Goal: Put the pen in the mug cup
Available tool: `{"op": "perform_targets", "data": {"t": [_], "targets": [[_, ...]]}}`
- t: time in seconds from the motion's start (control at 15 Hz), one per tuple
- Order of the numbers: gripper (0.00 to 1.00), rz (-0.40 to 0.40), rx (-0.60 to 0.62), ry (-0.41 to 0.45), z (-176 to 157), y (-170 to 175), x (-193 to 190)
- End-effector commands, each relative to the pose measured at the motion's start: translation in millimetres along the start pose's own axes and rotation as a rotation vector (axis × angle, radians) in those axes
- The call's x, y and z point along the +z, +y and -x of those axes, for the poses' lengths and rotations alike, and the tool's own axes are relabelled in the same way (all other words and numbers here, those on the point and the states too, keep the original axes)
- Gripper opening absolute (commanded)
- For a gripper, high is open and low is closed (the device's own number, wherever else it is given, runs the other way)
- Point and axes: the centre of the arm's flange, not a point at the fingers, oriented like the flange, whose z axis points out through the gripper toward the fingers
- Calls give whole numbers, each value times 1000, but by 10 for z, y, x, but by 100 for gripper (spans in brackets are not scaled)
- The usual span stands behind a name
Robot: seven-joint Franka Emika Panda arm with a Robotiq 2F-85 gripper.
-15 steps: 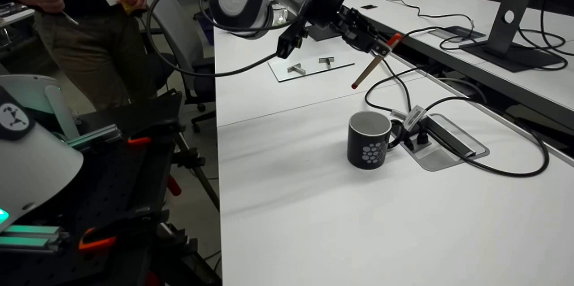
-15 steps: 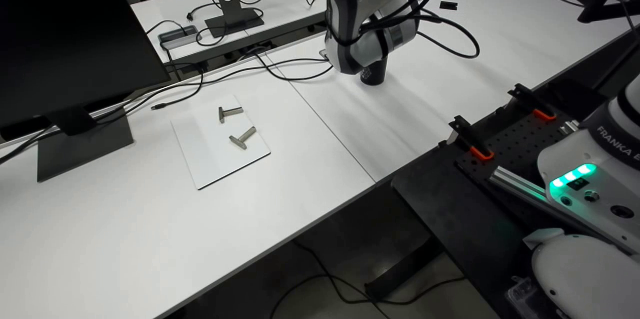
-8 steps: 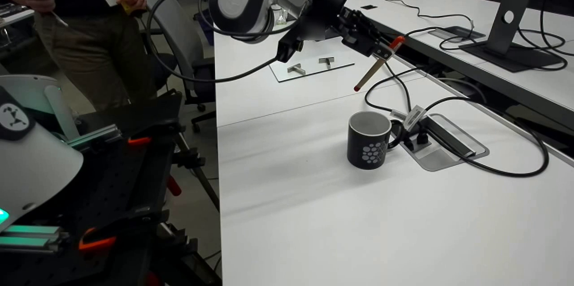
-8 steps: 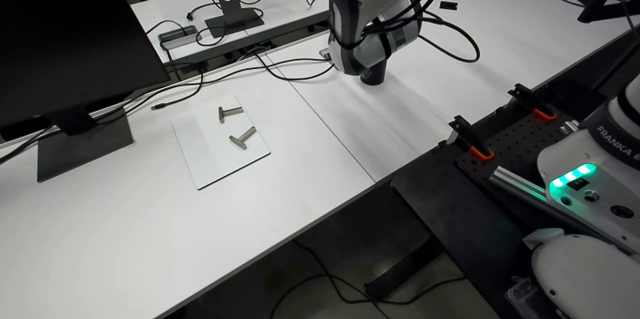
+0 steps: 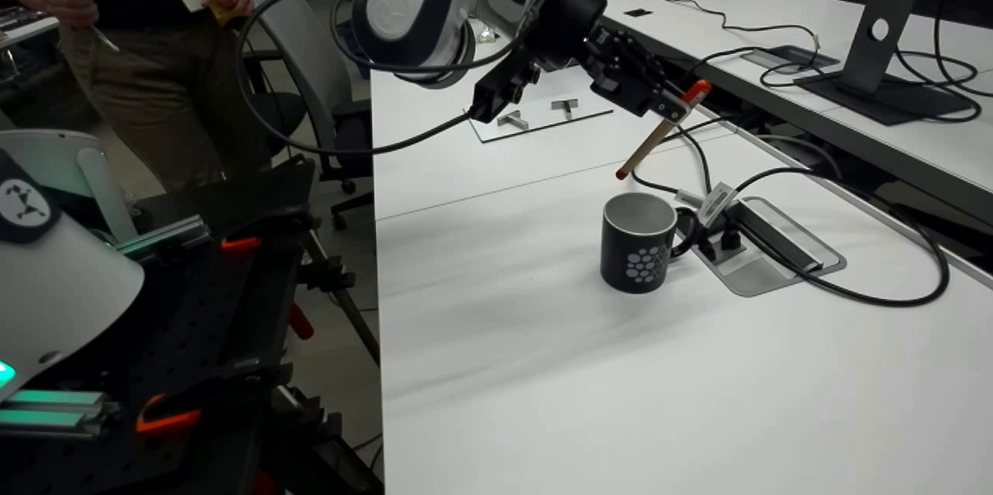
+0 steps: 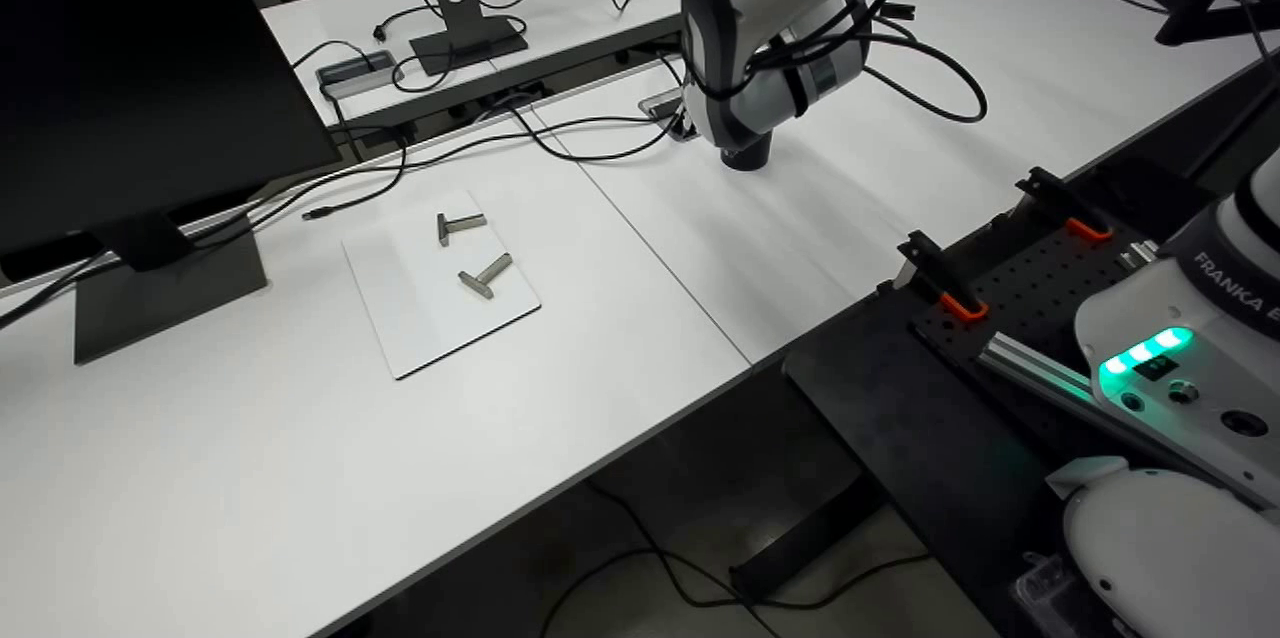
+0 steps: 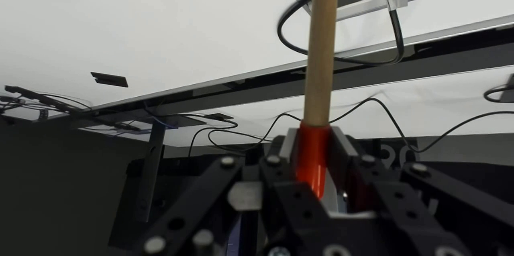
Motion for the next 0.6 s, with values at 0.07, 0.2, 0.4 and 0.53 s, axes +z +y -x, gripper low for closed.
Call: {"op": "perform_targets", "data": {"t": [0.07,0.2,0.4,0.53], "targets": [[57,-10,6,11,62,244,117],[63,-13,6,12,60,235,119],[82,-13,10,13,66,227,113],[95,-12,12,15,65,231,105]]}}
